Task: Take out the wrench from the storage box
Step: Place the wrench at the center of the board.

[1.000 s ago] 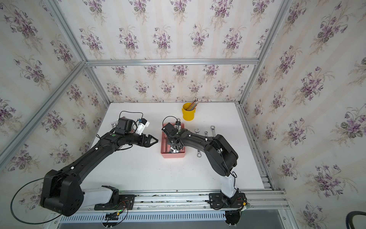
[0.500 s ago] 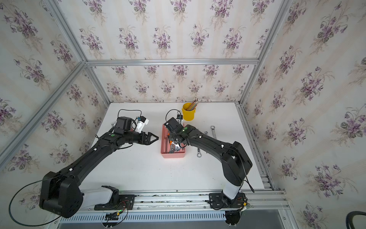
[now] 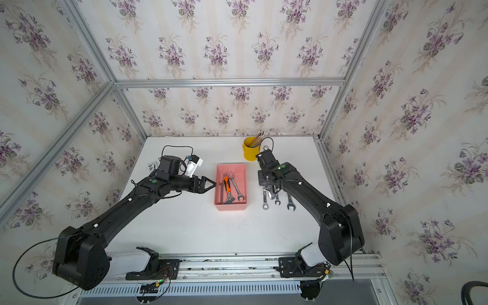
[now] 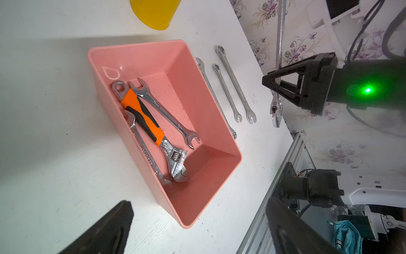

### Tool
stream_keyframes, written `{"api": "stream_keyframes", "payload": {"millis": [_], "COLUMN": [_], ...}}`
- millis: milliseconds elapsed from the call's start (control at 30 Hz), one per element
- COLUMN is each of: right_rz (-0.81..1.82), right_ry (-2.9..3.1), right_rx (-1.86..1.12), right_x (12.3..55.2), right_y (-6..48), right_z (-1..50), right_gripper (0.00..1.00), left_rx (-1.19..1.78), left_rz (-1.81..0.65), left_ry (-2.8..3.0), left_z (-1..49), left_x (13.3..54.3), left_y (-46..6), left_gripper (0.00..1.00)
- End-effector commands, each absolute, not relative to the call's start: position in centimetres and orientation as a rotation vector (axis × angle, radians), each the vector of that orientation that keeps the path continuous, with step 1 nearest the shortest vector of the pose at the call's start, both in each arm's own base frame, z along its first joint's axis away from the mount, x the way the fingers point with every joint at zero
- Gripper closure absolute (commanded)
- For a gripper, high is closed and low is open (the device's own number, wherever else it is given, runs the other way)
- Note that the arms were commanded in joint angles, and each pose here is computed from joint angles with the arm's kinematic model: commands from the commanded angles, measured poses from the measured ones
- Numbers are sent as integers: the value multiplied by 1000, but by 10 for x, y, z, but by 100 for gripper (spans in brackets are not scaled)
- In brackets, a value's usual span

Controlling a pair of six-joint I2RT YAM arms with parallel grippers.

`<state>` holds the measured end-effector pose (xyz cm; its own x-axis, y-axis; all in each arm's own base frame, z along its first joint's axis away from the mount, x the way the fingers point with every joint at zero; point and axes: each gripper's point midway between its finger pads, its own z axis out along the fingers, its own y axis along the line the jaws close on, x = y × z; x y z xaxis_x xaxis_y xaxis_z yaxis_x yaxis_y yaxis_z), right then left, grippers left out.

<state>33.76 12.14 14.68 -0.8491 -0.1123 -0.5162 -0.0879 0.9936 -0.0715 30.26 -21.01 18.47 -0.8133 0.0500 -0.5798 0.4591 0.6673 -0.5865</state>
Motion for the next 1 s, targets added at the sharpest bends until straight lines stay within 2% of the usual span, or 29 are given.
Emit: {"api": "stream_keyframes", "payload": {"millis": [0, 267, 633, 967], "right_rz": [-126, -285, -457, -444], "right_ry": [2589, 2623, 2725, 2796], "right_rx": [-228, -23, -69, -35], "right_x": [341, 351, 375, 374], "right_y": [90, 2, -33, -45], "right_z": [139, 103, 55, 26], "right_gripper": [91, 91, 92, 89], "left_rx": [401, 420, 448, 466], "left_rz": [-1050, -1083, -1080, -1063], "left_ry": [2311, 2295, 2308, 2330], "left_z": [195, 201, 197, 188], "left_x": [310, 313, 314, 312], "left_y": [-219, -234, -240, -238], "left_gripper": [1, 1, 1, 1]}}
